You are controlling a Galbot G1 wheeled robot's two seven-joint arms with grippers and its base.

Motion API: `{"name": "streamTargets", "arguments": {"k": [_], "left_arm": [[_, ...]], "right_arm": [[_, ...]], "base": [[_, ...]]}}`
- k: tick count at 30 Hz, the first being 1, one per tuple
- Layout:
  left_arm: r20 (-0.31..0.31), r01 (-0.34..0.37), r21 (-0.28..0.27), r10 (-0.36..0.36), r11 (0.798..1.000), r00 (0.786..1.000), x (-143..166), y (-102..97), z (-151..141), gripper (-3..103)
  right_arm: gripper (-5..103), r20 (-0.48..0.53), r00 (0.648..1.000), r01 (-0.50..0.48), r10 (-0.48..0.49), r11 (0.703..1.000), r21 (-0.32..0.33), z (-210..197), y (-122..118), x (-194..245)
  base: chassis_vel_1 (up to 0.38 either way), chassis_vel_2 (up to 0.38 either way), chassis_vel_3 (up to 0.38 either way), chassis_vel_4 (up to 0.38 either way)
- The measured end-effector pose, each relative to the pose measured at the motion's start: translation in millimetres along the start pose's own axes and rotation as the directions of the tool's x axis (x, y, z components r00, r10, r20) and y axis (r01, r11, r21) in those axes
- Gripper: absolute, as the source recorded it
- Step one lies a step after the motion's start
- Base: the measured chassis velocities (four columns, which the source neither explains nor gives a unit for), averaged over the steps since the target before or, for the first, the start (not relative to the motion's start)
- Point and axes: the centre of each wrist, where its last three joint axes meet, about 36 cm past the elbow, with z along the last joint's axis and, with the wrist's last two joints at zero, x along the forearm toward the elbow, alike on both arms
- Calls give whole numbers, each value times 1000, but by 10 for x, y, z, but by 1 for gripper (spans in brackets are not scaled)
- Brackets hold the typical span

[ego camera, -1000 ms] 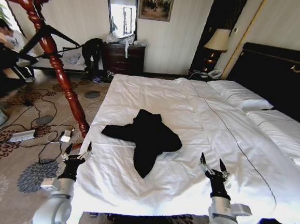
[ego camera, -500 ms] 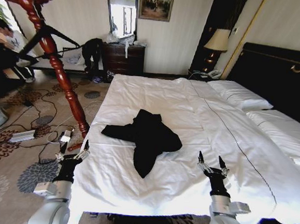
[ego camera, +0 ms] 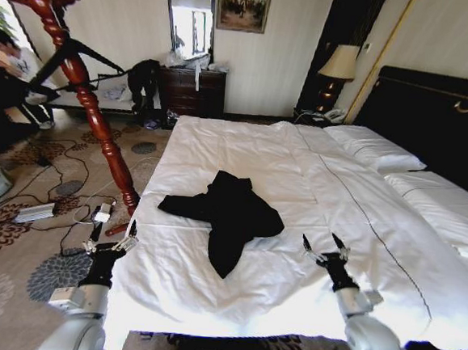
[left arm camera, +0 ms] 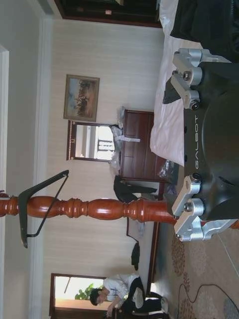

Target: Pick up the clothes from the bed and hang them on the clothes hanger.

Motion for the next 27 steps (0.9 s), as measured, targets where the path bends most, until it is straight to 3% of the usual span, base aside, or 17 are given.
{"name": "streamTargets", "arguments": {"k": [6, 14, 20, 27], "left_arm": [[-1, 29, -10, -29, 1000, 1000, 39, 28, -38, 100], [-9, 60, -9, -60, 998, 998, 34, 47, -13, 100], [-24, 74, -18, -75, 997, 997, 30, 87, 39, 100], [-33, 88, -21, -89, 996, 995, 0, 132, 78, 100]], "right_arm": [[100, -69, 991, 112, -111, 994, 7, 125, -159, -346], [100, -85, 965, 248, -248, 969, -15, 565, 77, -866], [100, -65, 966, 246, -248, 968, -43, 693, 313, -1289], [100, -78, 979, 186, -189, 981, -46, 685, 402, -1573]], "base": [[0, 0, 0, 0], [0, 0, 0, 0], [0, 0, 0, 0], [0, 0, 0, 0]]}}
